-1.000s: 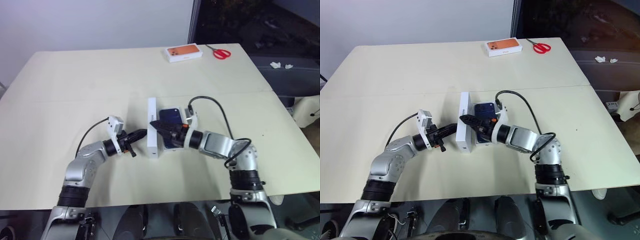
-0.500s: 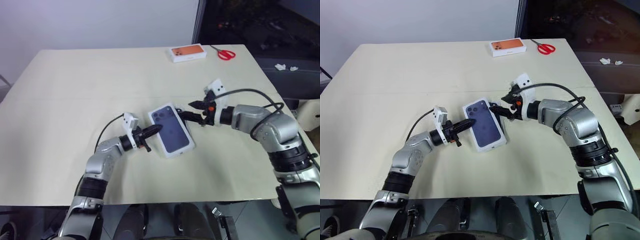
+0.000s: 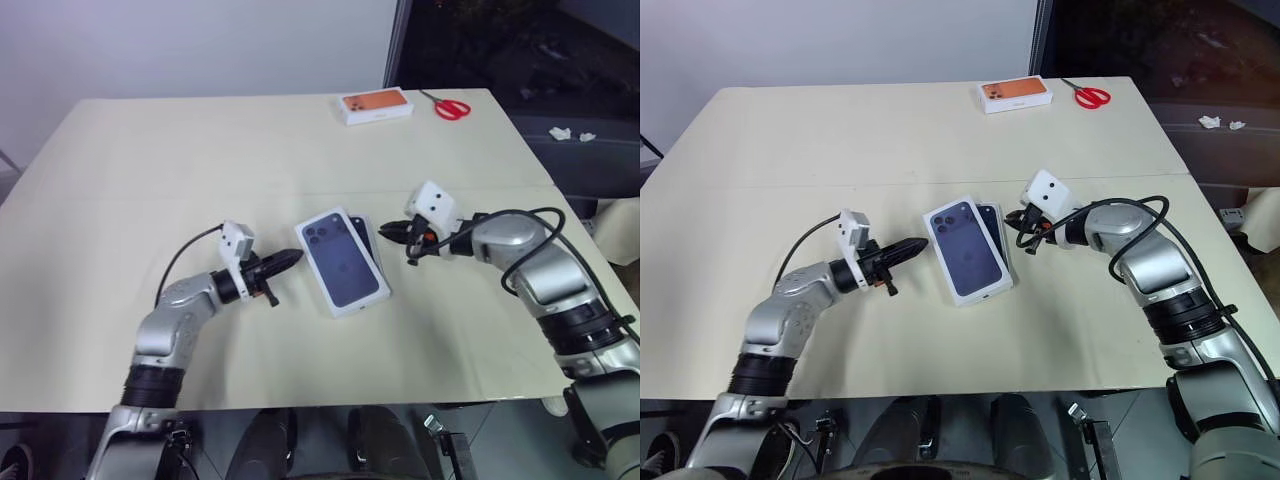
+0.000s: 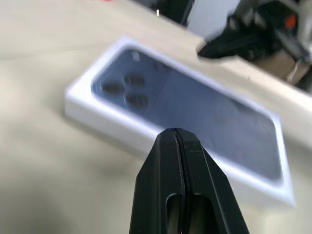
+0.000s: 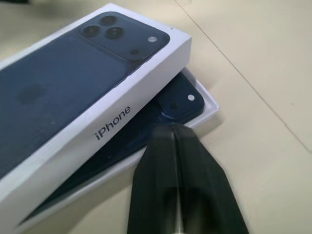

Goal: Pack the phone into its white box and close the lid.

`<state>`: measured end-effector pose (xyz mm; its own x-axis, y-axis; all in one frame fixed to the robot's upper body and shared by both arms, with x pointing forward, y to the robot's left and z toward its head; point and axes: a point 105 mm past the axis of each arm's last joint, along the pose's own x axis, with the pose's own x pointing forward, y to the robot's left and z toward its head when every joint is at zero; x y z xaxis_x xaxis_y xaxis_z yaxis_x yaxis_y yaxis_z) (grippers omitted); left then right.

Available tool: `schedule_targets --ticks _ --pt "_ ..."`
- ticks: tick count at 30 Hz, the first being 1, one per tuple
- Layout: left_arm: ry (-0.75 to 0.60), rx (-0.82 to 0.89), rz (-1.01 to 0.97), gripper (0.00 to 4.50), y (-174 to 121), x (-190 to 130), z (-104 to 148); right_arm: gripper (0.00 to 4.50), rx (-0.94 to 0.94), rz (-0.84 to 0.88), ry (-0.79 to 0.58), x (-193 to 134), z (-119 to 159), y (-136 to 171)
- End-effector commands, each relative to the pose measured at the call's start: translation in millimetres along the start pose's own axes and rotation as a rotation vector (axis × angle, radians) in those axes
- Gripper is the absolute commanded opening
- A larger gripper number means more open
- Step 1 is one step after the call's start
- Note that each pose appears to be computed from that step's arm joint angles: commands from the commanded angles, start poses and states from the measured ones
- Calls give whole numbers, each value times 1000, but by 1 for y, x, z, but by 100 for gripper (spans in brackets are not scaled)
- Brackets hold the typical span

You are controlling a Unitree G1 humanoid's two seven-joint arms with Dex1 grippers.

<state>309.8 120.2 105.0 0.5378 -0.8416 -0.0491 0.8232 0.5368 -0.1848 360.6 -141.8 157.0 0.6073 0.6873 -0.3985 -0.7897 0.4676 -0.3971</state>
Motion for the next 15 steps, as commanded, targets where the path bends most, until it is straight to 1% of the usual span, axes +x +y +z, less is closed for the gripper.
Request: schedule_targets --ticks 1,4,6,9,15 --pt "20 -1 -34 0 -9 -5 0 3 -29 7 -33 0 5 2" --pt "105 -47 -32 0 -11 1 -22 3 39 39 -48 6 2 14" --pt "87 -56 -26 0 -12 10 -28 3 83 61 -63 11 1 24" --pt "41 -80 -36 0 -16 24 -25 3 87 70 -56 13 -1 32" --pt "3 -72 -40 0 -16 41 -21 3 89 48 -48 12 -1 30"
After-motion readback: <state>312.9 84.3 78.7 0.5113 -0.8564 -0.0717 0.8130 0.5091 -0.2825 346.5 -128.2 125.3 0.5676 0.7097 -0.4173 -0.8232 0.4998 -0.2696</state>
